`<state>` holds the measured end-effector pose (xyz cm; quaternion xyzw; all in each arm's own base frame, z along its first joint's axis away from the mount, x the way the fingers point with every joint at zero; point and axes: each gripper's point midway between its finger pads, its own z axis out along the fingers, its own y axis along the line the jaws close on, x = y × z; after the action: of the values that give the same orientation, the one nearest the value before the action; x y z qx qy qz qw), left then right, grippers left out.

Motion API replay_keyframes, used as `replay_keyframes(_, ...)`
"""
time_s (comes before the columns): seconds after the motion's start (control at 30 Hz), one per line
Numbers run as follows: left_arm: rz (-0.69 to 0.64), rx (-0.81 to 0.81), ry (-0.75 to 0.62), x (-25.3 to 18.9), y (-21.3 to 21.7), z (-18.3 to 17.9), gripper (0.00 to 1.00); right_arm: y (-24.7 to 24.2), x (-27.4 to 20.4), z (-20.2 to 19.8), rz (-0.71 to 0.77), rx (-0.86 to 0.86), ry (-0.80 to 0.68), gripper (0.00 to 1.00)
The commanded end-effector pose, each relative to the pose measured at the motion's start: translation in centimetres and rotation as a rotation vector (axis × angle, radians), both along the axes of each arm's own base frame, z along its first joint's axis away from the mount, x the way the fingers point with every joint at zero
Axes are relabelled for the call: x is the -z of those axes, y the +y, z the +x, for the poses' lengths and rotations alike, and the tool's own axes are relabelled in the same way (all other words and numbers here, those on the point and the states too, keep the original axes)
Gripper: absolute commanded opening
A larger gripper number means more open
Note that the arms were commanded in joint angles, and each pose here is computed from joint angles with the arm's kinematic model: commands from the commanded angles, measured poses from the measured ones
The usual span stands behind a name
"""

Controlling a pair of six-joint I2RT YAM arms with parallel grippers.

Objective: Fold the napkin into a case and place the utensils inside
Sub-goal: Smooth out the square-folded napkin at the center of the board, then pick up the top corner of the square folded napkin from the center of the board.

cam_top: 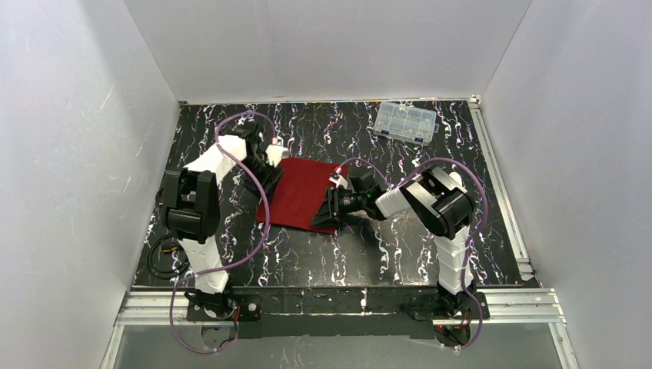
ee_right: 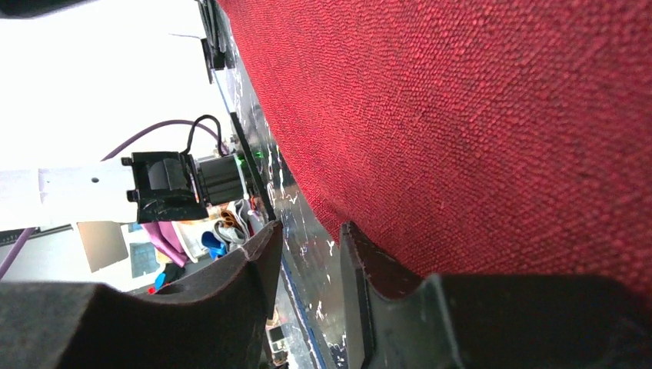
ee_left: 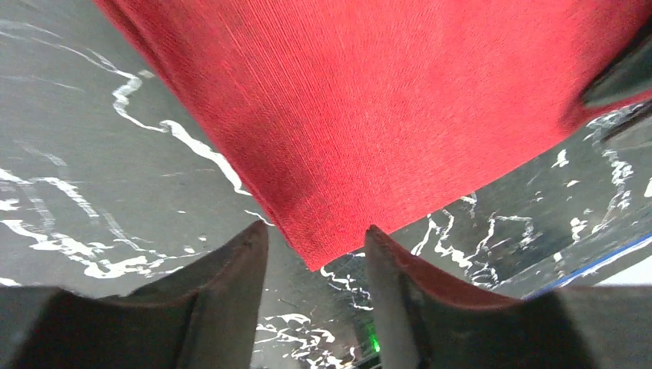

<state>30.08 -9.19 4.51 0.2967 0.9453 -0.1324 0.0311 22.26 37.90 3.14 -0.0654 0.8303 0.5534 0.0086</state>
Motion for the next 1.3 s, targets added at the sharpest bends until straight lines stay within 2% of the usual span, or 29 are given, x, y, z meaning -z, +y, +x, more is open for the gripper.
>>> replay_keyframes(0.0,-0.095,-0.062,-0.105,-6.2,-0.7,2.9,0.52,-0.7,0.8,0.7,-0.079,0.046,-0.013,0.44)
replay_keyframes(0.13,-0.127,-0.120,-0.135,-7.7,-0.8,6.3,0.55,-0.6,0.0,0.7,-0.065,0.053,-0.011,0.45)
replay_keyframes(0.27,-0.130,-0.163,-0.150,-7.2,-1.3,9.8,0.59,-0.1,-1.8,1.2,-0.035,0.059,-0.037,0.45)
replay_keyframes(0.5,-0.173,-0.212,-0.094,-4.7,-2.6,12.8,0.49,0.4,-3.7,2.1,-0.020,0.063,-0.070,0.45)
replay_keyframes(0.6,-0.193,-0.230,-0.066,-3.8,-2.9,13.2,0.41,0.4,-3.5,2.0,-0.021,0.066,-0.064,0.45)
replay_keyframes(0.73,-0.212,-0.246,-0.035,-2.9,-3.3,13.1,0.35,0.8,-4.3,2.3,0.001,0.068,-0.066,0.45)
replay_keyframes(1.27,-0.169,-0.271,-0.025,-0.9,-2.7,12.7,0.30,2.0,-7.5,3.6,0.054,0.059,-0.103,0.45)
